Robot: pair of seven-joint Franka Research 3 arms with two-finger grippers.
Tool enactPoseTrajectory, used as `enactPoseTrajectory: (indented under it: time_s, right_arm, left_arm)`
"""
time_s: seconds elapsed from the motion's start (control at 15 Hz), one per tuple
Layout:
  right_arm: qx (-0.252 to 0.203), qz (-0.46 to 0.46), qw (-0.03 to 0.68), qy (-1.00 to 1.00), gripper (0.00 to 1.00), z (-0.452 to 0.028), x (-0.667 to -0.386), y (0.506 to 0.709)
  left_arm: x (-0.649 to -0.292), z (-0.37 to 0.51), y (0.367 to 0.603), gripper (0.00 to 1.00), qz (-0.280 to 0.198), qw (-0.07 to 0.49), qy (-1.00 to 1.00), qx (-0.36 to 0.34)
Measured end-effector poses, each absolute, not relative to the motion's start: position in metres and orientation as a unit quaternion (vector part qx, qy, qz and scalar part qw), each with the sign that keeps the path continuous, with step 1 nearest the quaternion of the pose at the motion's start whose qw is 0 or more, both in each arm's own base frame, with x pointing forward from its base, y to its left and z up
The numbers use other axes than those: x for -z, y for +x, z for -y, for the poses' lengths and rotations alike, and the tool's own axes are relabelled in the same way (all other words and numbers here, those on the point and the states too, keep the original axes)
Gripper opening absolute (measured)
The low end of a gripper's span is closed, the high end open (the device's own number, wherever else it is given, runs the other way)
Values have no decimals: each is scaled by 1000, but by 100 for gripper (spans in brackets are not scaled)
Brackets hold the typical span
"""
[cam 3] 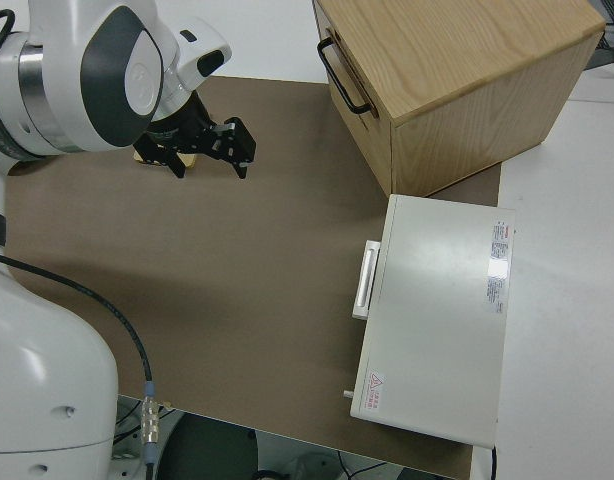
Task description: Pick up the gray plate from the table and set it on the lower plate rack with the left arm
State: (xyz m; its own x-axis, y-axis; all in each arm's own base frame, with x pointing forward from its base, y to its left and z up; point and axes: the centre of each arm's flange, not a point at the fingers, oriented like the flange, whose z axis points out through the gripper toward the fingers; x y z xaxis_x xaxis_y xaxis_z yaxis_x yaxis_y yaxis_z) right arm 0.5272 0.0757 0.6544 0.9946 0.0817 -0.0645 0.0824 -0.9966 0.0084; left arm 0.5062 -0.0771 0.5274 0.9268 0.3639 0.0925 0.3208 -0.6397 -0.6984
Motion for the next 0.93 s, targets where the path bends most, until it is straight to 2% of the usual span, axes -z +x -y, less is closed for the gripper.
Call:
enactPoseTrajectory:
  time_s: [0.47, 0.93]
  right_arm:
    - [32, -41, 6, 999, 99, -76, -654, 527]
    - [32, -41, 6, 999, 99, -76, -654, 527]
  left_arm:
    - [-591, 109, 507, 100, 148, 227, -962, -38]
    - [-638, 120, 497, 100, 72, 106, -991, -44]
